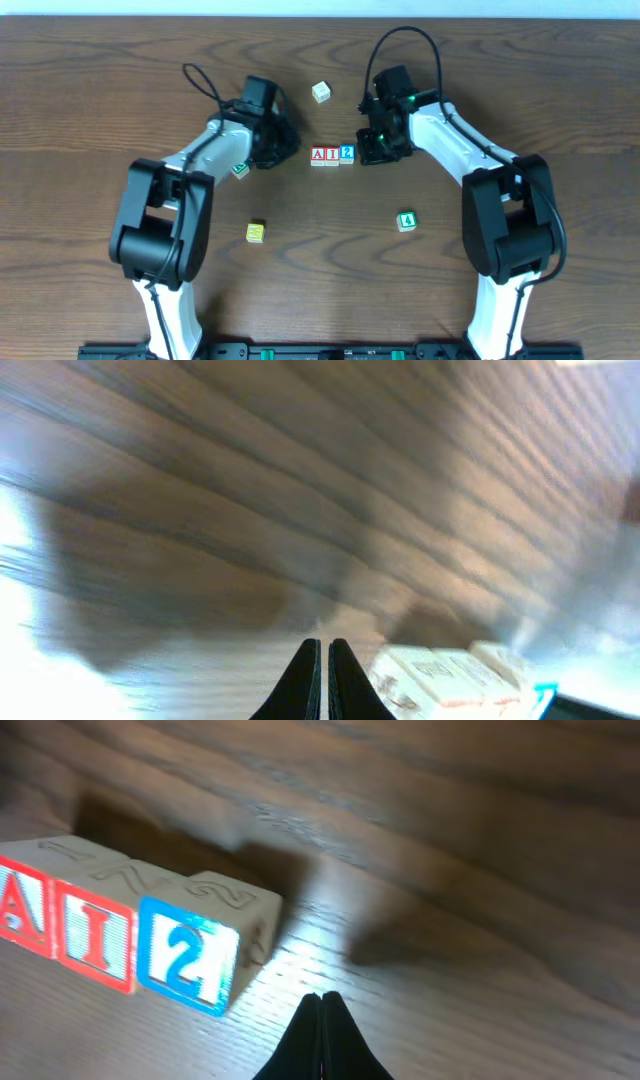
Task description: Spell out Ai2
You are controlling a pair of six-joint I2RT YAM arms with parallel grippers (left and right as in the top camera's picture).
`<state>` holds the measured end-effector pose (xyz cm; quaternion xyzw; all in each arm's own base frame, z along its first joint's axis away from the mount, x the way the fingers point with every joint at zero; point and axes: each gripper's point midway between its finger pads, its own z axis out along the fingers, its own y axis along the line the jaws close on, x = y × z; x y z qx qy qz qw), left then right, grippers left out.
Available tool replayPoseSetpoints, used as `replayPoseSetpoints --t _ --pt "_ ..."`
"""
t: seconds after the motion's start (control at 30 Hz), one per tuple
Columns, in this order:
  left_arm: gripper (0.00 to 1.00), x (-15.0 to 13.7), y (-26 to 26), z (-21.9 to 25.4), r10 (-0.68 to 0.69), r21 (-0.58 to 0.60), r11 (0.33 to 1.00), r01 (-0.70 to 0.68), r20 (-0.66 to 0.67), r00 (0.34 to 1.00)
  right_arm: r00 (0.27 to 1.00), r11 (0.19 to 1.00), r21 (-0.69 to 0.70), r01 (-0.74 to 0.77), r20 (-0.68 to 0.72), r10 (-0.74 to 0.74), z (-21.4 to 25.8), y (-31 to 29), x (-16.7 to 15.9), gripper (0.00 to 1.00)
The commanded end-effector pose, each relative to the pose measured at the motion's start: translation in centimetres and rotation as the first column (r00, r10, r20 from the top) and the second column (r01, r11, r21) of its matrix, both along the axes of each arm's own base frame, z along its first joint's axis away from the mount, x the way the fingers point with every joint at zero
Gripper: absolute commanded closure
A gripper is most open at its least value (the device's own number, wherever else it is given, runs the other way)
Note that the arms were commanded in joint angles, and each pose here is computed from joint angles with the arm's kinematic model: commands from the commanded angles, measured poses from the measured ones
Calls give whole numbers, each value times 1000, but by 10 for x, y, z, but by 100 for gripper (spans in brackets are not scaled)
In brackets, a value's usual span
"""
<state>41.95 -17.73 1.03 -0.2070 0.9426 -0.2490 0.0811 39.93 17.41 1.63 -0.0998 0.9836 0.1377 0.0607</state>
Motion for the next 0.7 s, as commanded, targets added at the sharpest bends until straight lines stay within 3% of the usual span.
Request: replayPoseSetpoints --t 0.0,0.13,0.27,0.4,0.5,0.53,0.57,0.6,0.67 --pt "94 13 19 27 -2 7 1000 2 71 998 998 1000 -11 14 66 -13 26 -10 24 99" --pt "94 20 38 91 -48 76 997 33 213 976 987 997 -62 53 152 -43 86 -27 41 99" --pt "94 2 46 161 -128 138 987 84 349 928 965 997 -45 55 259 -41 166 -31 36 99" --pt "94 -26 51 227 -167 155 982 105 477 863 922 998 0 58 384 -54 244 -38 11 99" --pt "94 -56 58 292 -189 172 980 103 622 760 849 997 48 58 523 -75 314 -50 -25 98" --pt "76 -66 60 308 -197 180 978 102 659 726 827 997 61 56 557 -81 331 -53 -37 81" --pt "39 -79 63 328 -204 190 977 96 703 682 801 996 74 56 592 -89 350 -58 -53 47" --pt "9 -88 65 340 -200 191 978 87 728 656 779 995 86 53 620 -95 365 -62 -69 33" --pt "5 -104 72 358 -187 194 979 57 763 619 750 994 100 49 653 -103 383 -69 -93 1"
